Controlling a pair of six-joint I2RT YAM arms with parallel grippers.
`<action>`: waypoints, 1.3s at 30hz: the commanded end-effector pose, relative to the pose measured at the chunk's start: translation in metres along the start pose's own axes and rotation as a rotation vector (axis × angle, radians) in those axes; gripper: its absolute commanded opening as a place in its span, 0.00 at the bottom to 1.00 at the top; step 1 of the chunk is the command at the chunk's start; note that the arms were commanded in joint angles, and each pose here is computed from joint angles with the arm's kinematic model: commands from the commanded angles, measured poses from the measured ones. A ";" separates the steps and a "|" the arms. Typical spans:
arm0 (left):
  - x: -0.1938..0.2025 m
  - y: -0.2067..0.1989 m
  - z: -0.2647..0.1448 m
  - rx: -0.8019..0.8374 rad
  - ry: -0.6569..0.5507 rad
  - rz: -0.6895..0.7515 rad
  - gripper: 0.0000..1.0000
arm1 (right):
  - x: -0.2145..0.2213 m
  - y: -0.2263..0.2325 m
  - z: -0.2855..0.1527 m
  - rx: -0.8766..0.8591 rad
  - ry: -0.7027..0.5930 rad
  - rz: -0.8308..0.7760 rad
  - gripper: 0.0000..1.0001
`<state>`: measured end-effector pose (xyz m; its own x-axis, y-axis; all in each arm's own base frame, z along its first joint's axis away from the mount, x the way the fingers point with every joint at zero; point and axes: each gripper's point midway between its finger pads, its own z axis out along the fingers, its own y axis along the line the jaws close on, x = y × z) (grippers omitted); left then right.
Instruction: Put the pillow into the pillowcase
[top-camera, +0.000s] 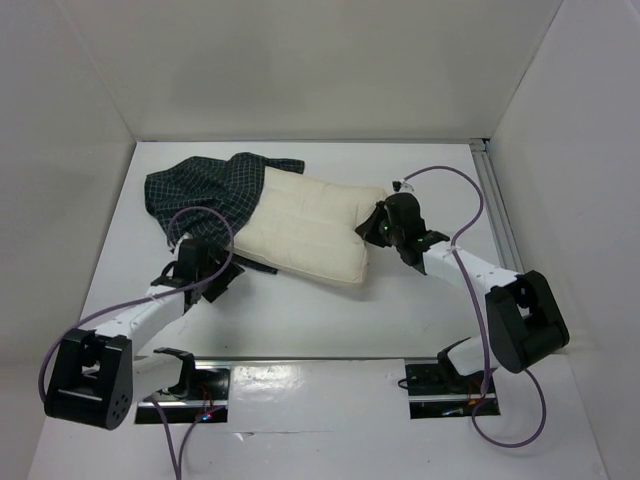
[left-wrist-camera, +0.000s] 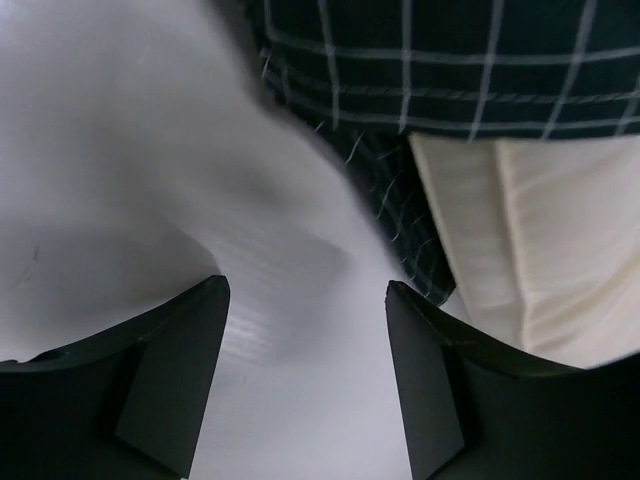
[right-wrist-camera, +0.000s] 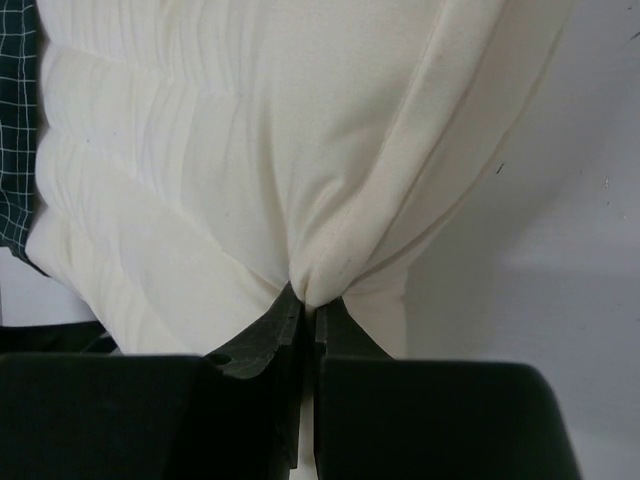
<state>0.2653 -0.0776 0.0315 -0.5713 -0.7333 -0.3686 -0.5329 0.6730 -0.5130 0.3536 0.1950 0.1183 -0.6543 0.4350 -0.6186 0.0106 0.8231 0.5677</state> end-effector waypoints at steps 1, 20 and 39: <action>-0.033 -0.038 0.002 0.200 -0.129 -0.098 0.76 | -0.030 0.042 -0.005 -0.134 -0.068 -0.015 0.00; -0.032 -0.045 0.033 0.187 -0.084 -0.116 0.00 | -0.038 0.051 -0.011 -0.148 -0.081 0.009 0.00; -0.003 -0.328 -0.075 0.870 0.184 0.364 0.00 | -0.146 0.123 -0.014 -0.303 -0.344 0.103 0.00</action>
<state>0.3952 -0.2323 0.1498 -0.7412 -0.5274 -0.4153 -0.0639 0.6713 -0.7384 0.4612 0.2019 0.2036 -0.4211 0.5850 -0.6931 -0.0024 0.7634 0.6459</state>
